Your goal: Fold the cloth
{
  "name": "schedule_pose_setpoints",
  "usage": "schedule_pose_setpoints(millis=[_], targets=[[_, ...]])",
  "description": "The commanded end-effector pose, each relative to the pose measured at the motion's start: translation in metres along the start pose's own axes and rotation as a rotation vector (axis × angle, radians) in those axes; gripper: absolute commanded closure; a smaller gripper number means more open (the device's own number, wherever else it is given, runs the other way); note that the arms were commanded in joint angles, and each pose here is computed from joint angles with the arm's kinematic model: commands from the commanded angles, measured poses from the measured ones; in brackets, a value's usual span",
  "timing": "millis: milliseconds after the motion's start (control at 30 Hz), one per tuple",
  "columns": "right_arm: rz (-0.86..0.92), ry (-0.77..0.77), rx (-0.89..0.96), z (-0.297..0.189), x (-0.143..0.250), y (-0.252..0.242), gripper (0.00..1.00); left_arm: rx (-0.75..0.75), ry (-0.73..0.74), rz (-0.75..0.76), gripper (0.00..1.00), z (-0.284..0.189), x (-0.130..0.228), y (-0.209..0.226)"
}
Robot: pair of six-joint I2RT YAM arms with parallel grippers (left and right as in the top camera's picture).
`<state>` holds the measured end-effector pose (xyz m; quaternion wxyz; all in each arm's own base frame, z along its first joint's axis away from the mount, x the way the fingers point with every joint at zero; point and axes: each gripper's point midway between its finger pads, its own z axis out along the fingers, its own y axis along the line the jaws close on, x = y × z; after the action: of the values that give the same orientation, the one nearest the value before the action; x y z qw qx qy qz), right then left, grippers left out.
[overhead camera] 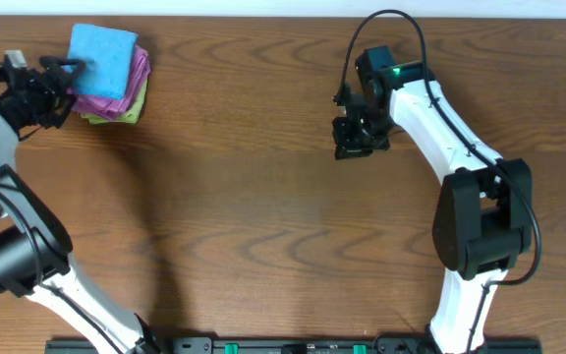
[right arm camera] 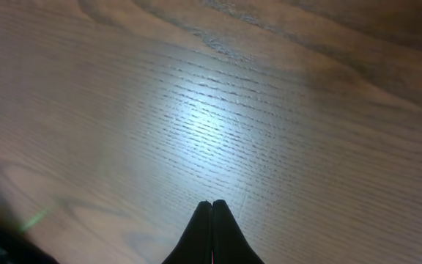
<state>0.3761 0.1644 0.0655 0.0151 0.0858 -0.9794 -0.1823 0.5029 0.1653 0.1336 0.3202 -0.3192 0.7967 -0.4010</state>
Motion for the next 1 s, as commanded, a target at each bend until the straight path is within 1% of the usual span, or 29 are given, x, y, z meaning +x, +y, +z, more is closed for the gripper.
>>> schedule_pose_setpoints(millis=[0,133,200,267,300,367,500,667,767,867,933,967], targets=[[-0.026,-0.011,-0.002,-0.004,-0.001,0.005,0.98,0.024,-0.059,0.059,0.05,-0.025,-0.017,-0.026],[-0.02,0.004,0.0,-0.004,0.003,0.005,0.98,0.009,-0.078,0.063,0.05,-0.044,-0.02,-0.028],[-0.016,0.01,0.017,-0.007,0.006,0.002,0.99,-0.065,-0.095,0.072,0.05,-0.061,-0.017,-0.024],[-0.018,0.001,0.058,-0.014,0.007,-0.003,0.98,-0.142,-0.115,0.128,0.05,-0.08,-0.014,-0.027],[-0.023,-0.019,0.093,-0.023,0.008,-0.006,0.98,-0.185,-0.125,0.181,0.05,-0.094,-0.01,-0.034],[-0.037,-0.068,0.131,-0.042,0.007,-0.006,0.99,-0.209,-0.135,0.257,0.05,-0.114,-0.001,-0.054],[-0.082,-0.223,0.184,-0.097,0.007,0.003,0.98,-0.205,-0.139,0.318,0.05,-0.143,0.027,-0.097],[-0.134,-0.437,0.192,-0.179,0.032,0.027,0.98,-0.171,-0.077,0.487,0.05,-0.158,0.09,-0.154],[-0.155,-0.52,0.22,-0.214,0.057,0.031,0.99,-0.191,-0.063,0.575,0.04,-0.166,0.128,-0.173],[-0.162,-0.588,0.244,-0.239,0.097,0.031,0.98,-0.187,-0.067,0.673,0.05,-0.18,0.175,-0.19],[-0.171,-0.631,0.239,-0.247,0.12,0.032,0.99,-0.179,-0.076,0.727,0.05,-0.191,0.2,-0.195],[-0.179,-0.672,0.234,-0.251,0.14,0.032,0.98,-0.175,-0.083,0.762,0.05,-0.2,0.219,-0.195]])
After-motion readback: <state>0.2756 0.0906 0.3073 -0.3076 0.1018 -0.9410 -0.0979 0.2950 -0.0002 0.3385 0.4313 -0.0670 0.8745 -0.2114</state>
